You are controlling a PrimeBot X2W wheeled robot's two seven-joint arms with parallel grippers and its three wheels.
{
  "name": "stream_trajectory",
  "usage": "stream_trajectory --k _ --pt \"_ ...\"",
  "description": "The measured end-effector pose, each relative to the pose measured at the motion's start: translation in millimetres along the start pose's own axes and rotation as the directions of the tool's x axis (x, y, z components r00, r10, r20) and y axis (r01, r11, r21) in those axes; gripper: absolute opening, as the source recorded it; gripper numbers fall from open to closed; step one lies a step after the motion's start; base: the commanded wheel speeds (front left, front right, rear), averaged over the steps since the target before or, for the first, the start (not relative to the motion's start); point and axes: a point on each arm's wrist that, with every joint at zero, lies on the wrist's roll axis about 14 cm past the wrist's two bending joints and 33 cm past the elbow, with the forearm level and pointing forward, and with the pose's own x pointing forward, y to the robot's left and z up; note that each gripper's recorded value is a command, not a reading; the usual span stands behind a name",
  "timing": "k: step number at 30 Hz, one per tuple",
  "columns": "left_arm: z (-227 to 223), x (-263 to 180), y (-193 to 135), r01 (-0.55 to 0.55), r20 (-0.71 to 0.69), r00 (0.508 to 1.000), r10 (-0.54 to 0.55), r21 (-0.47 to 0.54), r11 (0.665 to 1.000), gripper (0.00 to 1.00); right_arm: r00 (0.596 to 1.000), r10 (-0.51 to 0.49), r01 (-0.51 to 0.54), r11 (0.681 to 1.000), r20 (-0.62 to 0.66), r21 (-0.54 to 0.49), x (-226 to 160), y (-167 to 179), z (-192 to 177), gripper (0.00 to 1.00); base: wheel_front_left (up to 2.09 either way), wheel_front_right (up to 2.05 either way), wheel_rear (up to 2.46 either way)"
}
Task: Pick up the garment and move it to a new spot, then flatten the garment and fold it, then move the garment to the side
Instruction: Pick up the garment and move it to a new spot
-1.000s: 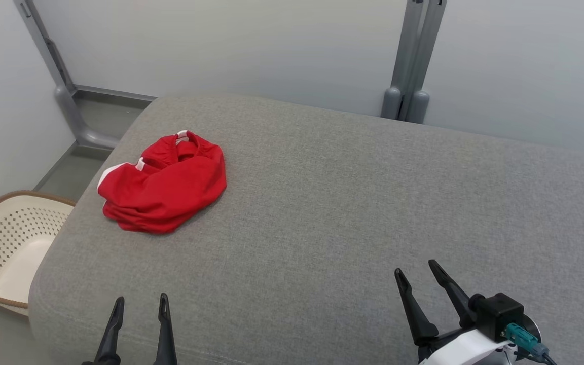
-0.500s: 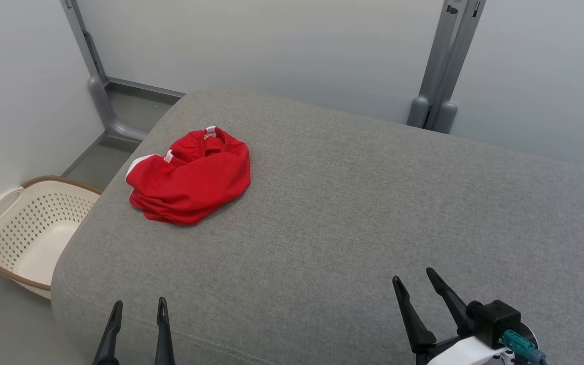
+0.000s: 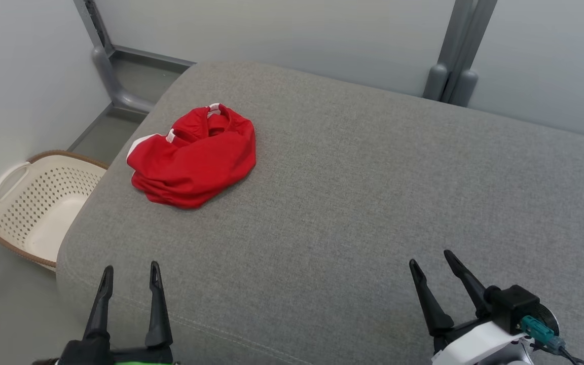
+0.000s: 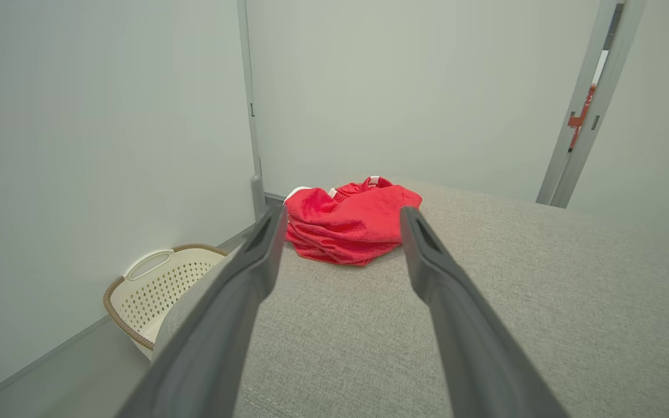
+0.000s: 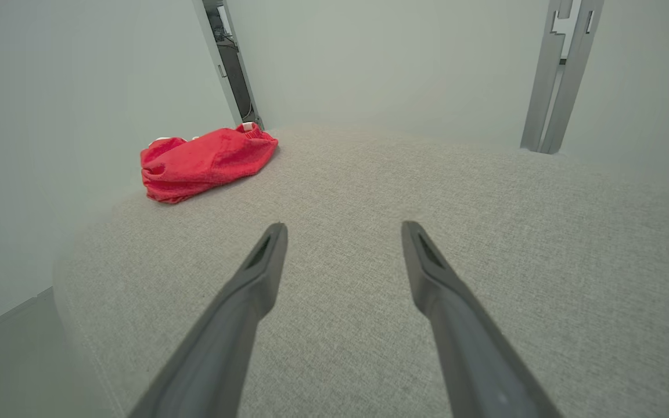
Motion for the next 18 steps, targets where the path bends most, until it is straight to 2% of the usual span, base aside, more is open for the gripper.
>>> stream_trajectory --k 10,14,18 --pt "24 72 -30 0.033 0.078 0.996 -0.031 -0.033 0.999 1.00 0.999 -0.021 0.019 0.998 -0.041 -0.055 20 -53 -19 1.00 0.00 0.00 0.00" --pt "31 116 -46 0.086 0.119 0.989 -0.087 0.012 0.996 1.00 0.998 -0.025 0.021 0.998 -0.063 -0.066 28 -73 -33 1.00 0.00 0.00 0.00" --pt "3 162 -52 0.151 0.039 0.987 -0.153 0.050 0.987 1.00 0.995 -0.041 0.035 0.997 -0.091 -0.065 33 -95 -50 1.00 0.00 0.00 0.00"
